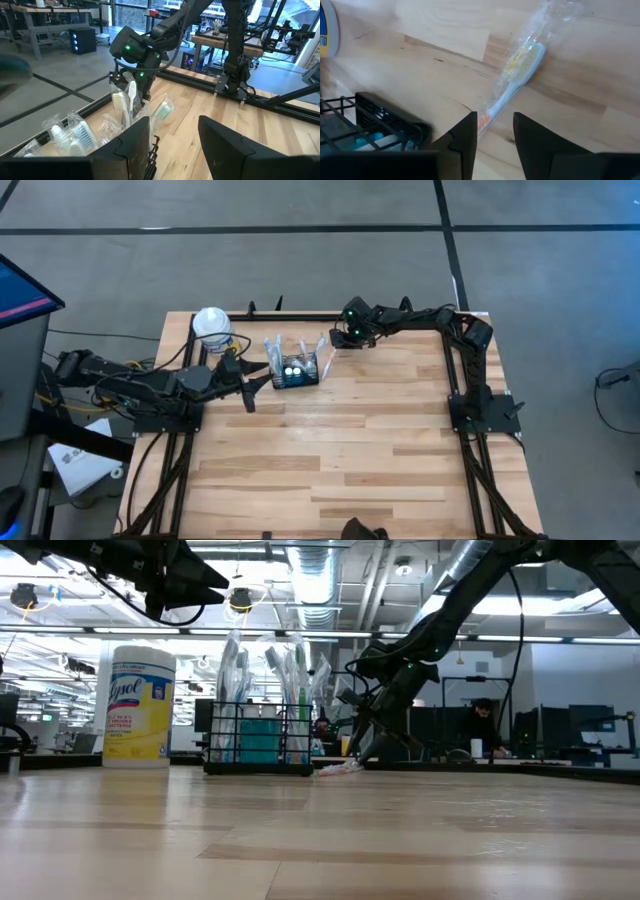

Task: Pick & Place toothbrushing station
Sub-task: Put the orange toothbrush into the mesh organizer

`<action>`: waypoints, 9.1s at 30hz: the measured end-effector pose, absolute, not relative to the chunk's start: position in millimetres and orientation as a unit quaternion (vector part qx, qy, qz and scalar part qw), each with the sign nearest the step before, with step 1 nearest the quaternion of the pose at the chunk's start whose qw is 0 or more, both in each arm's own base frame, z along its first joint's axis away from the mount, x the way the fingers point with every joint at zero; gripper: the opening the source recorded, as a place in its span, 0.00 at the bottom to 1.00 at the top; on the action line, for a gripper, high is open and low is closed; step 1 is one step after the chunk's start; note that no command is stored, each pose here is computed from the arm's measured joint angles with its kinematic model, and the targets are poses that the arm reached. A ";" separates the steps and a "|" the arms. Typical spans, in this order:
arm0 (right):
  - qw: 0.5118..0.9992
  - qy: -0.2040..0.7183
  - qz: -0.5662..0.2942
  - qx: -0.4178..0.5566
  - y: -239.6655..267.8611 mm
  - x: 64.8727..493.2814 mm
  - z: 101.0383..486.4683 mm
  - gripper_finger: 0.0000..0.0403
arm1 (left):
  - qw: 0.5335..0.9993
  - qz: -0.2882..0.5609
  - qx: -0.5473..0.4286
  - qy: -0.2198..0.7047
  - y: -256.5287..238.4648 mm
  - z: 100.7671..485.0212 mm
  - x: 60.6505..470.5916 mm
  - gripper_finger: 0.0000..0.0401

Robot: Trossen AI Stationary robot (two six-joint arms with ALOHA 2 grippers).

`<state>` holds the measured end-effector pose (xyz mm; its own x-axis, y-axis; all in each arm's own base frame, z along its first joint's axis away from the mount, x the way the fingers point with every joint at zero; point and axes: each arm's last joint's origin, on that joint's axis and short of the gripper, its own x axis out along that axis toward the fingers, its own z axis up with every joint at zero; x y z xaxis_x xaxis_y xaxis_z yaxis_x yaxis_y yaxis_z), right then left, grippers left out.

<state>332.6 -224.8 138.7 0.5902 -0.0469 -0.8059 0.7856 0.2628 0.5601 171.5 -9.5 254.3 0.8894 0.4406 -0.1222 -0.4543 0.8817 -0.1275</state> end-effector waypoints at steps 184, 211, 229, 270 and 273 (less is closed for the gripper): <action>0.838 0.499 0.062 -0.214 -164.0 371.9 182.0 0.00 | 0.964 0.253 -0.069 0.048 -8.0 246.8 170.3 0.41; 0.802 0.511 0.147 -0.271 -112.1 398.3 144.6 0.41 | 0.963 0.263 -0.049 0.046 -6.1 248.0 170.3 0.41; 0.773 0.539 0.163 -0.291 -126.3 410.4 123.7 0.40 | 0.961 0.268 -0.049 0.045 -4.5 248.3 170.3 0.41; 0.794 0.527 0.119 -0.278 -132.3 402.4 202.2 0.01 | 0.958 0.280 -0.026 0.051 0.3 248.4 170.4 0.41; 0.788 0.537 0.101 -0.285 -132.6 398.4 209.4 0.01 | 0.958 0.280 -0.026 0.051 0.3 248.4 170.4 0.41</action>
<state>398.4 -132.6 209.4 0.4025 -0.1473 -0.9035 -0.4645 0.8176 -0.3403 170.4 0.3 248.4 0.8380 0.5340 -0.1126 -0.5393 0.8418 -0.0214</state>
